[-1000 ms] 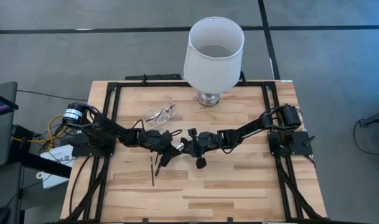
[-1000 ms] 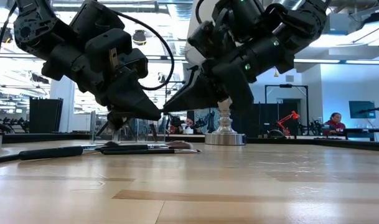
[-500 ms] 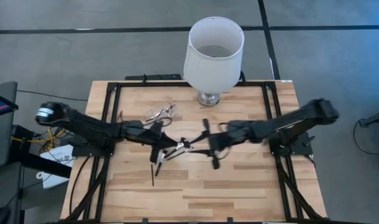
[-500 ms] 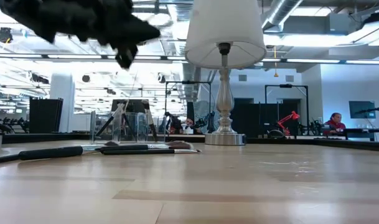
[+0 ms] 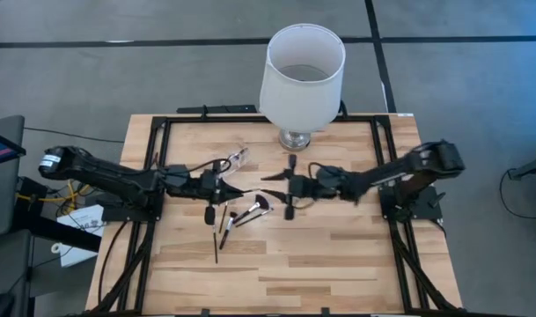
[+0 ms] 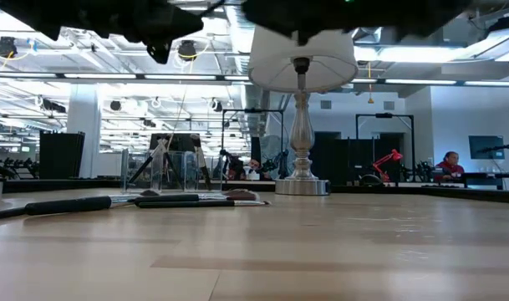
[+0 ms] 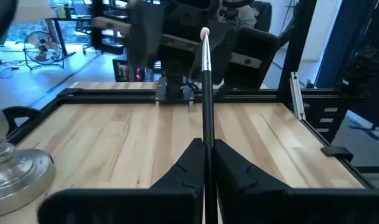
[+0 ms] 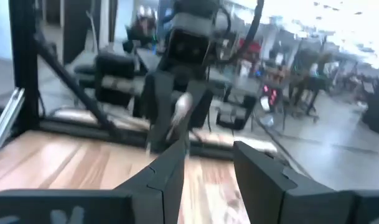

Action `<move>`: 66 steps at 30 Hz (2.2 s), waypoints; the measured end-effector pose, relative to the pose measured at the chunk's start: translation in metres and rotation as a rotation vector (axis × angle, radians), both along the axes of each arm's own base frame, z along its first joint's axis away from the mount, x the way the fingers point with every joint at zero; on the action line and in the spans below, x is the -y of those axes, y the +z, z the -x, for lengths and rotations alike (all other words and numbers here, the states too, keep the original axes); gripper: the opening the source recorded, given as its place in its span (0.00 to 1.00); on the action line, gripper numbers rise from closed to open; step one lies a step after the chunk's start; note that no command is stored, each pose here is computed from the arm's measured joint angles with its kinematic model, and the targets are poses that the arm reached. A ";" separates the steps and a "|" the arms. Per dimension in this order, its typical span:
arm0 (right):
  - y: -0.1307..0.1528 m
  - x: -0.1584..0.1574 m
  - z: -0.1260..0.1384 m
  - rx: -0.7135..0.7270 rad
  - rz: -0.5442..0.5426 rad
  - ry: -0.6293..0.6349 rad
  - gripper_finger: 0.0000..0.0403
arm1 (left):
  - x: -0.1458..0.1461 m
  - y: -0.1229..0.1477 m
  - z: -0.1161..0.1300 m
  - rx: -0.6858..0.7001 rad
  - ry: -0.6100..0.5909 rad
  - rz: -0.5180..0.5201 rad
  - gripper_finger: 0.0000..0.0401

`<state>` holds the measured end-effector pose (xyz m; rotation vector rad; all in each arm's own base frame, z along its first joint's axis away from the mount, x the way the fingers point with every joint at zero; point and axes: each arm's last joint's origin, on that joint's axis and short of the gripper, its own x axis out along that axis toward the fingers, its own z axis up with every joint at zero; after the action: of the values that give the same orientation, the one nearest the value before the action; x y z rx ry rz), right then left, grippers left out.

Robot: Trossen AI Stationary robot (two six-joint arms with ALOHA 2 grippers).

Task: Put items in baskets/containers
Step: Put the black eyeshadow brush into the transparent organizer

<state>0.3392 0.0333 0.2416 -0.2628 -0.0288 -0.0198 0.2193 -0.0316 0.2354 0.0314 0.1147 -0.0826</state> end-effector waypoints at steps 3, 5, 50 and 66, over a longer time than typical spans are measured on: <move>-0.007 0.009 -0.015 0.018 -0.034 0.086 0.32 | 0.001 -0.003 -0.002 -0.014 -0.005 -0.003 0.03; -0.010 0.012 -0.022 0.008 -0.065 0.134 0.32 | 0.001 -0.004 -0.003 -0.019 -0.009 -0.007 0.04; 0.005 0.008 -0.025 0.067 -0.094 0.223 0.31 | 0.011 0.001 0.000 0.032 0.009 -0.031 0.03; 0.004 0.005 -0.025 0.057 -0.097 0.244 0.14 | 0.011 0.002 0.000 0.034 0.010 -0.031 0.04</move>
<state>0.3638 0.0282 0.2458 -0.1607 -0.1159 0.2136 0.2197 -0.0426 0.2369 0.0630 0.0823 -0.0703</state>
